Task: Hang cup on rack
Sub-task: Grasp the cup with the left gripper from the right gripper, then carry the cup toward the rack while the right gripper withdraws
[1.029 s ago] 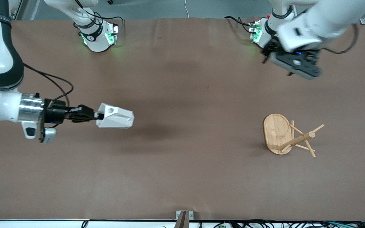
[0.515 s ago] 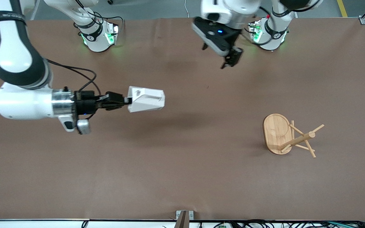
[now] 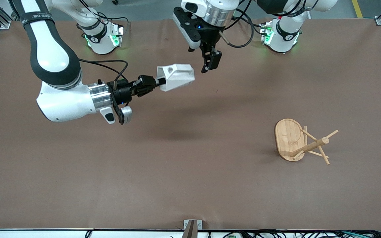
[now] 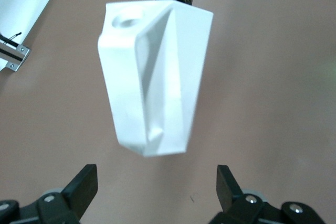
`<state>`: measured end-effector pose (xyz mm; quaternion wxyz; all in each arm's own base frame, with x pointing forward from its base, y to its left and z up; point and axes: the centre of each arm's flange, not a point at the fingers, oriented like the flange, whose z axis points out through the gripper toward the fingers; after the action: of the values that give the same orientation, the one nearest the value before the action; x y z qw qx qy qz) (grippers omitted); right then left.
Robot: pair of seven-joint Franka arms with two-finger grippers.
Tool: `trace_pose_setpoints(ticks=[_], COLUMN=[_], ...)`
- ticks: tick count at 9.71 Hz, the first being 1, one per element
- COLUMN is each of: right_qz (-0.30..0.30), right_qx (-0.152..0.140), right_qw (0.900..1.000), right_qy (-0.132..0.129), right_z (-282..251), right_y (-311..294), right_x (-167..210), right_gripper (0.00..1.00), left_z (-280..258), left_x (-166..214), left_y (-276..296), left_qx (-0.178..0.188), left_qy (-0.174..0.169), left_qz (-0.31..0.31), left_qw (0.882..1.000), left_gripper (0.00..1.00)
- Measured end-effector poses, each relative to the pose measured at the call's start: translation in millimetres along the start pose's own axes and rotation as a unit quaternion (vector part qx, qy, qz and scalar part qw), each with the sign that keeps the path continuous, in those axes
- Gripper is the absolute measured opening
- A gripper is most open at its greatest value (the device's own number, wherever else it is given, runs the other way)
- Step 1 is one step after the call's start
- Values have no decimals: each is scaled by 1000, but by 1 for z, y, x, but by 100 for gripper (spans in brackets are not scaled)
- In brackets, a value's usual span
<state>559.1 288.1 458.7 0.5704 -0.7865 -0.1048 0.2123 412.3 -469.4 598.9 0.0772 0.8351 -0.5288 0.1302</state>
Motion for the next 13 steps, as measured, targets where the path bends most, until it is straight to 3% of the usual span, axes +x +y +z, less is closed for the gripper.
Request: trace_pose_setpoints(ticks=[2,6,8,10,13], right_qz=[-9,-16,-18,-19,-32], right_qx=[3,2,1,2,6], right_qw=[1000,1000,1000,1000,999], right_qy=[-19,-27,-24,-24,-25], right_z=[11,34,37,37,39], right_y=[-1,-7,-6,-7,-21], right_x=[-4,-3,-2,-1,-2], right_gripper=[4,4,4,5,45], left_z=[17,17,17,16,14], left_x=[4,6,6,5,4], left_y=[-1,6,10,9,-1], left_qx=[-3,-6,-9,-9,-6], left_qy=[-3,-2,-4,-5,-1], left_qz=[16,29,31,27,-35], left_qw=[1000,1000,999,1000,999], left_gripper=[100,98,76,76,76])
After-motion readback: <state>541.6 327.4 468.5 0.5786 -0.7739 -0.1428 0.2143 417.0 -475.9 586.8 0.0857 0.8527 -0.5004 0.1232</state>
